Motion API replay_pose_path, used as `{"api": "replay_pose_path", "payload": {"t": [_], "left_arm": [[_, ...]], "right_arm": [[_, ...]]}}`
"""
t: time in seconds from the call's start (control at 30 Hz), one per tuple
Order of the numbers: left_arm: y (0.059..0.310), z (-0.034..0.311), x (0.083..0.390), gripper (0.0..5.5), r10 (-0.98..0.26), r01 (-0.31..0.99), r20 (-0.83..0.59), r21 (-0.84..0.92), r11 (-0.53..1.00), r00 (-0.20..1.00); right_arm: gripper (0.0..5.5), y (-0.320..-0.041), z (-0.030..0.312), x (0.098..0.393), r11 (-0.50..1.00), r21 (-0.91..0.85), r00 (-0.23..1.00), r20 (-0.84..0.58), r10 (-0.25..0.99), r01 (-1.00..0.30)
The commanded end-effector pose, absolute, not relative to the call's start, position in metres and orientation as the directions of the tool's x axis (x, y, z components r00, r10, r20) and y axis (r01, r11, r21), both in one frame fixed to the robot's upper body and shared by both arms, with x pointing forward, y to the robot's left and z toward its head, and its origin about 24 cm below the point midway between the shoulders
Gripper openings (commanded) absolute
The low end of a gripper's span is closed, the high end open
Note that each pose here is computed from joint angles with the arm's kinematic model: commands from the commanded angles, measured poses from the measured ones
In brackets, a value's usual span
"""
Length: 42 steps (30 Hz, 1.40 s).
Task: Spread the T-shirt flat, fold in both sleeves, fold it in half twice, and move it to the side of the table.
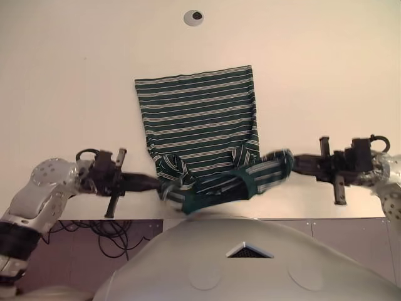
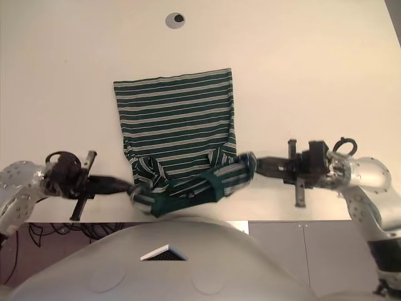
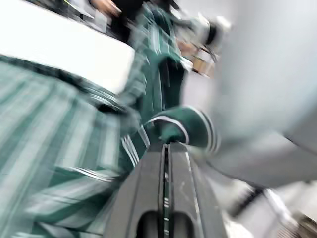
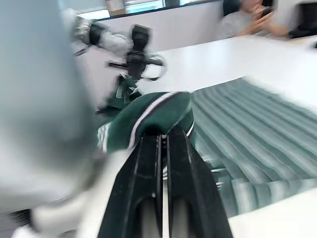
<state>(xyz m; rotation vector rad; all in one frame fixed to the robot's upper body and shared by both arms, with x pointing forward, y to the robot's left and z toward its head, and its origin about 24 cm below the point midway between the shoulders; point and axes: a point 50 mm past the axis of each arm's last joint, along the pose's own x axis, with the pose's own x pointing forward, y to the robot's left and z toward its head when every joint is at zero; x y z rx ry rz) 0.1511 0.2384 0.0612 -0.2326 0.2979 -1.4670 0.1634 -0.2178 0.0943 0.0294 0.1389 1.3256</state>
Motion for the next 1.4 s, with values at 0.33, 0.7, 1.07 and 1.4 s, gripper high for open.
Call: {"api": "replay_pose_path", "payload": {"t": [0.33, 0.7, 1.07, 1.4], "left_arm": [[0.278, 0.035, 0.227, 0.00, -0.789, 0.762, -0.148, -0.206, 0.614, 0.596], [0.280, 0.020, 0.257, 0.00, -0.640, 0.618, -0.247, -0.169, 0.768, 0.727], [0.292, 0.030, 0.281, 1.63, -0.457, 0.444, -0.292, -0.115, 0.889, 0.840], [0.214, 0.034, 0.222, 1.81, -0.839, 0.903, -0.430, 0.402, 0.153, 0.334]], "right_arm": [[0.03, -0.181, 0.067, 0.265, 0.570, 0.026, 0.554, -0.205, 0.807, -0.821], [0.03, -0.163, 0.052, 0.321, 0.686, 0.027, 0.661, -0.243, 0.710, -0.727], [1.98, -0.170, 0.041, 0.341, 0.770, 0.042, 0.736, -0.263, 0.624, -0.637], [2.69, -0.159, 0.031, 0.310, 0.270, -0.633, 0.620, -0.430, 0.656, -0.726]]}}
